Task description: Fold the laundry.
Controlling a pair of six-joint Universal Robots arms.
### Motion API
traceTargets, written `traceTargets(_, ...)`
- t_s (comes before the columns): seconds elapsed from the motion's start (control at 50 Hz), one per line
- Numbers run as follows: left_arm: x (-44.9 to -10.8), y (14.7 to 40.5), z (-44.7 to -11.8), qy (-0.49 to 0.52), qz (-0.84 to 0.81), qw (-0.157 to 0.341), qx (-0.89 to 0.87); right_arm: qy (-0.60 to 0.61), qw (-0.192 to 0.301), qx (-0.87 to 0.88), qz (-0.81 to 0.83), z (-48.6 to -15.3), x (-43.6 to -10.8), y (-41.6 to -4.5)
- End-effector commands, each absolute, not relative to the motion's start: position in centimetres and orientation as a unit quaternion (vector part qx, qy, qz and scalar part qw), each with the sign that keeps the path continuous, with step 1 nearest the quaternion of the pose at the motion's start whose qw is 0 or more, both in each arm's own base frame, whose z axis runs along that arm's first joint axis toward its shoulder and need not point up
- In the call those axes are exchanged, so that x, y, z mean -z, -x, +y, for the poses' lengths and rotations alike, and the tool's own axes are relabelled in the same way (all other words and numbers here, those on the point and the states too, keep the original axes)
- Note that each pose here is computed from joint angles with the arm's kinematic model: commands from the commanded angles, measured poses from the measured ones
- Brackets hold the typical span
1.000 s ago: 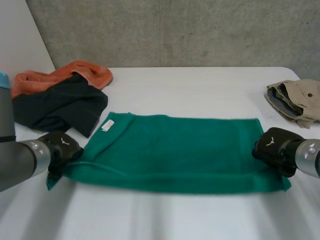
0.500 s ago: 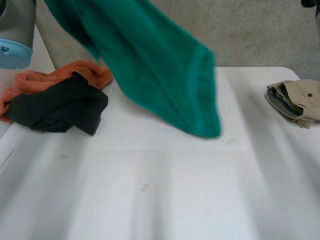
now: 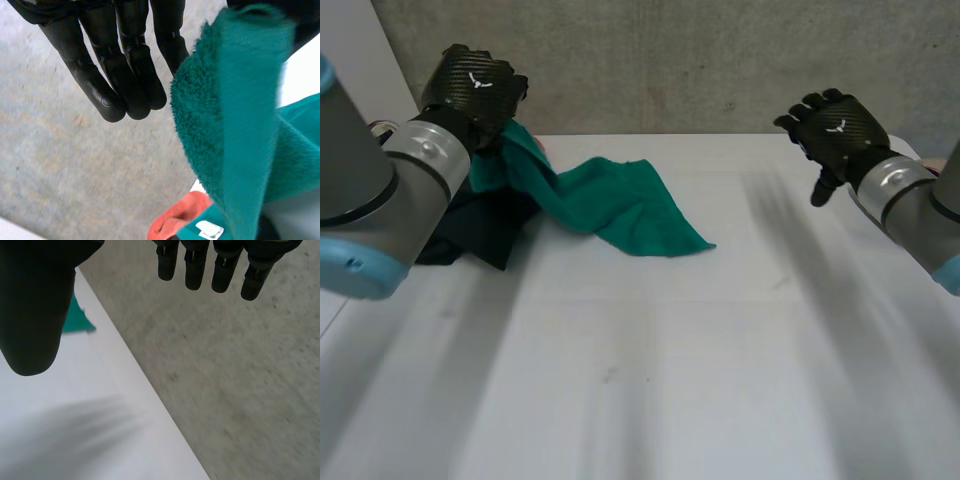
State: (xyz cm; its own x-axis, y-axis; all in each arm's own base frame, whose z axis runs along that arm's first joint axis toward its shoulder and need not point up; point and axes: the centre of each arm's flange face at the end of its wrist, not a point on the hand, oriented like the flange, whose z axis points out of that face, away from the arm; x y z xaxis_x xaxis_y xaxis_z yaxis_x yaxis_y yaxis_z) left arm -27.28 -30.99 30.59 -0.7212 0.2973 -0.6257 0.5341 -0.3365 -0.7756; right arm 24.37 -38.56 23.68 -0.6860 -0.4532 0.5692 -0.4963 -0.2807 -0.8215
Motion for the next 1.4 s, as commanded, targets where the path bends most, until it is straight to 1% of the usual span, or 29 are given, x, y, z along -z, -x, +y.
traceTargets(0.02,-32.6,27.0,-24.4,-0.409,0.536,0.060,0.736,-0.414,-0.072,-0.711,-0.564,-38.7,-24.6,-28.4)
traceTargets(0.14,-34.1,26.1,-19.3,-0.424,0.504,0.044,0.751,-0.470,-0.127,-0.703,-0.518,-36.6,-23.1,-33.0)
traceTargets(0.2,-34.5,25.8,-17.6,-0.427,0.494,0.038,0.756,-0.505,-0.154,-0.691,-0.494,-34.6,-21.5,-35.7)
traceTargets(0.22,-34.7,25.5,-16.7,-0.427,0.490,0.037,0.759,-0.523,-0.168,-0.682,-0.482,-33.4,-20.5,-37.2)
traceTargets(0.28,-35.1,25.1,-15.2,-0.427,0.483,0.032,0.764,-0.548,-0.185,-0.666,-0.471,-31.7,-18.6,-39.0)
traceTargets(0.3,-35.4,24.9,-14.5,-0.426,0.478,0.030,0.768,-0.562,-0.192,-0.657,-0.466,-30.7,-17.4,-40.0)
traceTargets(0.4,-36.3,23.9,-12.7,-0.416,0.468,0.026,0.779,-0.587,-0.186,-0.629,-0.474,-29.1,-14.0,-41.7)
traceTargets(0.48,-36.9,23.3,-12.2,-0.402,0.463,0.021,0.789,-0.581,-0.158,-0.631,-0.490,-29.9,-13.1,-41.9)
traceTargets(0.52,-36.6,23.1,-12.6,-0.397,0.472,0.021,0.787,-0.568,-0.141,-0.641,-0.496,-30.8,-13.6,-41.8)
traceTargets(0.58,-35.9,22.7,-14.2,-0.385,0.495,0.027,0.778,-0.527,-0.088,-0.662,-0.525,-33.1,-15.4,-40.5)
traceTargets(0.62,-34.7,22.1,-16.6,-0.373,0.526,0.039,0.763,-0.484,-0.035,-0.682,-0.547,-34.8,-18.5,-38.2)
traceTargets(0.68,-33.8,21.8,-18.4,-0.368,0.546,0.044,0.751,-0.461,0.001,-0.681,-0.569,-35.6,-20.4,-35.6)
traceTargets(0.7,-33.0,21.6,-19.7,-0.364,0.560,0.046,0.743,-0.457,0.017,-0.675,-0.579,-35.4,-21.3,-34.1)
traceTargets(0.76,-32.0,21.7,-21.4,-0.361,0.574,0.045,0.733,-0.463,0.041,-0.660,-0.590,-34.5,-22.2,-32.0)
traceTargets(0.78,-31.3,21.9,-22.4,-0.360,0.584,0.043,0.726,-0.473,0.058,-0.648,-0.594,-33.4,-22.7,-30.8)
traceTargets(0.84,-30.1,22.4,-23.9,-0.363,0.598,0.037,0.714,-0.497,0.080,-0.613,-0.609,-30.9,-22.4,-29.3)
traceTargets(0.86,-29.3,22.8,-24.9,-0.367,0.607,0.036,0.704,-0.512,0.094,-0.585,-0.622,-29.0,-22.1,-28.3)
traceTargets(0.88,-28.8,23.0,-25.4,-0.368,0.612,0.036,0.699,-0.520,0.098,-0.570,-0.628,-28.0,-21.9,-27.9)
traceTargets(0.9,-28.4,23.2,-26.0,-0.369,0.617,0.037,0.694,-0.528,0.100,-0.555,-0.634,-26.9,-21.7,-27.5)
traceTargets(0.92,-27.6,23.5,-27.1,-0.368,0.626,0.039,0.687,-0.544,0.096,-0.527,-0.646,-24.6,-21.2,-27.0)
traceTargets(0.98,-26.4,23.9,-29.5,-0.360,0.642,0.053,0.674,-0.571,0.066,-0.489,-0.656,-21.1,-20.4,-26.9)
traceTargets(1.02,-25.5,24.1,-30.9,-0.355,0.657,0.061,0.662,-0.587,-0.001,-0.464,-0.663,-18.8,-19.2,-28.0)
traceTargets(1.04,-25.3,24.3,-31.2,-0.354,0.659,0.064,0.660,-0.584,-0.015,-0.464,-0.666,-18.6,-19.1,-28.3)
traceTargets(1.08,-25.4,24.5,-31.8,-0.352,0.661,0.069,0.659,-0.570,-0.047,-0.461,-0.678,-18.9,-18.7,-28.7)
traceTargets(1.1,-25.8,24.7,-32.2,-0.348,0.658,0.074,0.663,-0.551,-0.068,-0.462,-0.692,-19.7,-18.5,-28.9)
traceTargets(1.16,-26.8,25.1,-32.2,-0.345,0.653,0.075,0.670,-0.513,-0.080,-0.475,-0.711,-22.0,-19.1,-28.9)
traceTargets(1.18,-27.4,25.4,-32.0,-0.347,0.650,0.074,0.672,-0.487,-0.078,-0.486,-0.722,-23.6,-19.9,-28.5)
traceTargets(1.28,-29.7,26.1,-30.2,-0.351,0.637,0.063,0.684,-0.450,-0.054,-0.513,-0.729,-27.0,-22.6,-27.0)
traceTargets(1.4,-30.3,26.3,-28.5,-0.359,0.628,0.057,0.688,-0.473,-0.019,-0.503,-0.723,-27.8,-23.3,-25.8)
